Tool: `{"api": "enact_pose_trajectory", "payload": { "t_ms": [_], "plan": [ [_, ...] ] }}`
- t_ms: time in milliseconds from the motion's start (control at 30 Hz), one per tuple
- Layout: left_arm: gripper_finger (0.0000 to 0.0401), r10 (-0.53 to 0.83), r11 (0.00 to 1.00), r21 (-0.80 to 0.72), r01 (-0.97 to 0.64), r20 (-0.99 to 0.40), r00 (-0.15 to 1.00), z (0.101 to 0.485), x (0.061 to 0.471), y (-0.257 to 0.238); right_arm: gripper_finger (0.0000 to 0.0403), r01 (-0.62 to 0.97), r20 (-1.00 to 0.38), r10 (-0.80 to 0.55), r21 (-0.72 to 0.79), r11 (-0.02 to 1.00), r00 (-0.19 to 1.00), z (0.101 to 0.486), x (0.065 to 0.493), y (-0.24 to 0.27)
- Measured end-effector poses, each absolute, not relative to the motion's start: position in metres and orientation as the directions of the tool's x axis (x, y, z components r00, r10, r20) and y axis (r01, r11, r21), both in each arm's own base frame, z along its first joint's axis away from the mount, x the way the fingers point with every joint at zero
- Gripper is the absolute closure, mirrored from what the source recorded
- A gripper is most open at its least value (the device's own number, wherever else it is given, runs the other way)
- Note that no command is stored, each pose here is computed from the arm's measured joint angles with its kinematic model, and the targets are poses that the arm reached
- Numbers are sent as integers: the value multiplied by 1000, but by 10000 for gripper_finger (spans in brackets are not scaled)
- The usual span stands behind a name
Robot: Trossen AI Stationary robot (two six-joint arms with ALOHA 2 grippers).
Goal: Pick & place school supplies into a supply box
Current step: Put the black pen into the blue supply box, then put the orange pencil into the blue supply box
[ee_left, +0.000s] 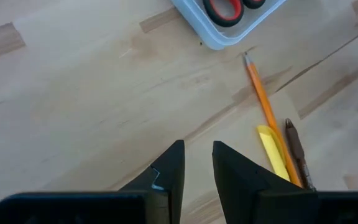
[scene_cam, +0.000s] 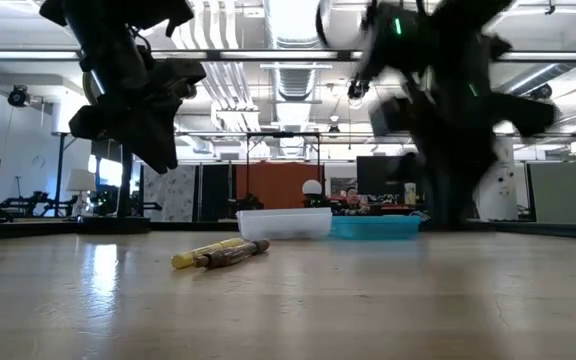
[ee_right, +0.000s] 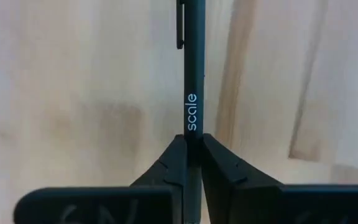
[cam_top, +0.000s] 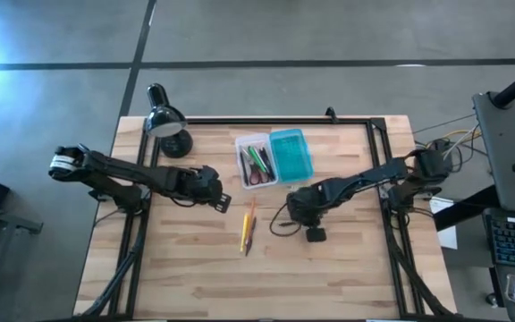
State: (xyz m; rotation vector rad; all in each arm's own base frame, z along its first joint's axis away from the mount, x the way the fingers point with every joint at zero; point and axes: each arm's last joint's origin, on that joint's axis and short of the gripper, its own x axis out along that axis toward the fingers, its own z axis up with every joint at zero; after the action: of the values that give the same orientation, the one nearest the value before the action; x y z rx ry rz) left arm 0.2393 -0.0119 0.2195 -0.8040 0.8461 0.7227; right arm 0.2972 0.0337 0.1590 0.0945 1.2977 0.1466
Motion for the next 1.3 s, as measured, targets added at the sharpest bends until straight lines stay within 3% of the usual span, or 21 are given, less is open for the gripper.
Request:
{"api": "enact_pose_trajectory", "payload": {
  "t_ms": [100,233,333,433,567,733,900,1033,1100,1167,1300],
  "plan": [
    [334,230,503,-300,-811,-858,460,215,237,-12,387,65,-853,170,231,971,494,207,308,12],
    [334,233,486,-308,-818,-856,461,209,236,-11,388,273,-750,76,331,903,657,239,320,-37],
    [334,231,466,-342,-816,-843,486,206,237,-12,386,410,-725,52,445,796,686,241,335,-80],
    [334,230,441,-389,-809,-823,520,207,240,-12,369,541,-750,46,516,664,659,216,351,-111],
    [334,231,405,-442,-800,-797,558,210,244,-12,336,598,-698,-20,599,533,716,208,378,-137],
    [334,224,388,-485,-784,-776,590,212,247,-14,290,652,-762,-38,526,545,646,196,391,-148],
    [334,222,390,-498,-774,-765,604,213,248,-14,241,547,-815,-30,361,755,579,210,385,-140],
    [334,217,418,-502,-757,-754,620,214,250,-16,224,103,-850,22,89,991,526,223,373,-113],
    [334,215,430,-502,-750,-751,625,214,250,-17,225,-137,-863,49,-24,990,502,230,366,-95],
    [334,213,441,-506,-741,-744,634,215,251,-18,234,-268,-892,72,-56,962,446,223,363,-81],
    [334,213,442,-502,-744,-747,630,215,251,-18,283,-202,-893,109,20,979,438,215,371,-65]
  ]
}}
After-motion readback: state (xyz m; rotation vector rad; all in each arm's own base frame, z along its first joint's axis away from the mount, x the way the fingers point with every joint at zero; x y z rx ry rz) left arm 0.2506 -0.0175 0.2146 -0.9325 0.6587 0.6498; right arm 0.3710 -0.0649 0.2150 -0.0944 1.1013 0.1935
